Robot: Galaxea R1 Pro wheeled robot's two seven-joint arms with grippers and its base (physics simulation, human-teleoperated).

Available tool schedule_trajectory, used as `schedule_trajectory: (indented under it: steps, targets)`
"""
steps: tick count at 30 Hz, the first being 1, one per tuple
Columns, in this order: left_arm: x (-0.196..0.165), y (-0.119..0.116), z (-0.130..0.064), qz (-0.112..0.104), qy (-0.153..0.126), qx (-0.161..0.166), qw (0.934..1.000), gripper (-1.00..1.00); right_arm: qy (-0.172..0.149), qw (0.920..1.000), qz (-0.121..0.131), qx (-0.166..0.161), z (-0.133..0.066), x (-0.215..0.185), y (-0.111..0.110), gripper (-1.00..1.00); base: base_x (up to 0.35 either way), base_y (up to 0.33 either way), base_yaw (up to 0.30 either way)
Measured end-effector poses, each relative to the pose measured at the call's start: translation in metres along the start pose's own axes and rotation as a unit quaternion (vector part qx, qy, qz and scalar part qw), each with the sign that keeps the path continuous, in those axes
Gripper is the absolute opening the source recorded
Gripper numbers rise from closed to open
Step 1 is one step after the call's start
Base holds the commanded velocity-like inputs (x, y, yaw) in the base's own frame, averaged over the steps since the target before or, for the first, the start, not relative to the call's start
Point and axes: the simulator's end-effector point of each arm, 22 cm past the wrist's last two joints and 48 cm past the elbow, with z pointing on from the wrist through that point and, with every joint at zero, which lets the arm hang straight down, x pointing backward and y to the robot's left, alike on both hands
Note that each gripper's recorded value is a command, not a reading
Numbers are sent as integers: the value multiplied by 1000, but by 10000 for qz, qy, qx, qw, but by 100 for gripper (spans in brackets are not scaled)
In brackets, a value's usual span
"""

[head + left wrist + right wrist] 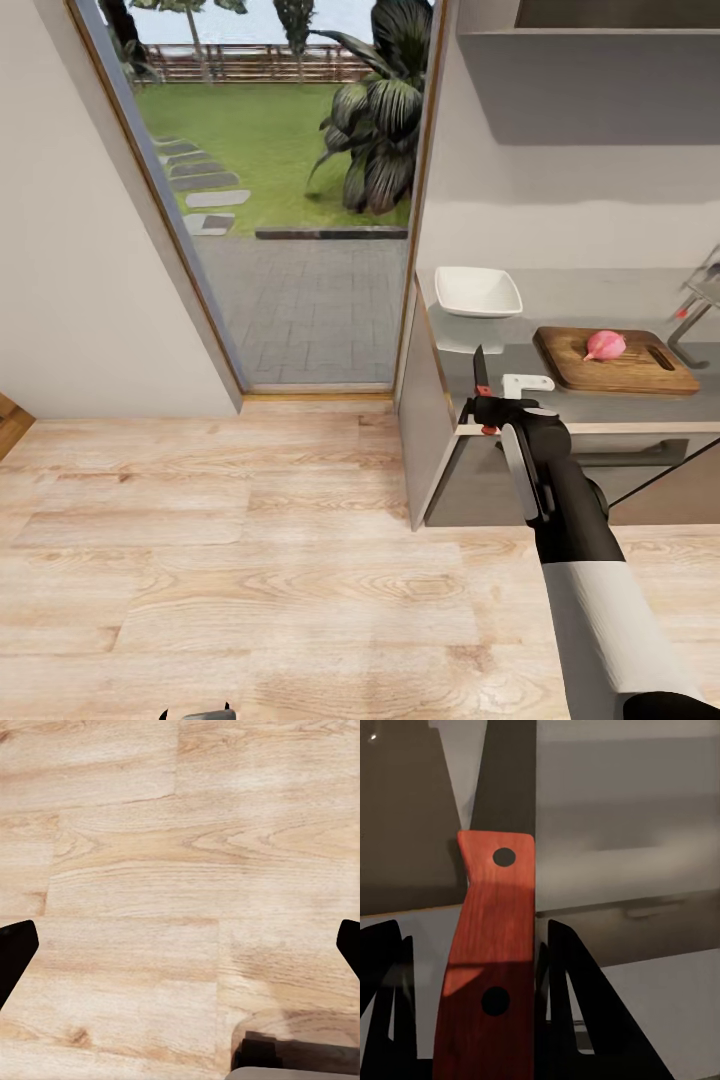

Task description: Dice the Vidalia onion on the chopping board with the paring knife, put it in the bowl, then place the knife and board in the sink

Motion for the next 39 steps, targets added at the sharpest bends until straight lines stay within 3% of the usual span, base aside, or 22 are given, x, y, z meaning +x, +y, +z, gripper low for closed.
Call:
schedule_trajectory:
  steps: [17,39]
  targets:
    - [0,0,0,0,0,0,10000,100,-2,10000,-2,4,0,0,0,-100,0,0,0]
    - [-9,6,-21,1,5,3,10000,100,122,9999,-67,48,-15,-5,-4,-100,0,0,0]
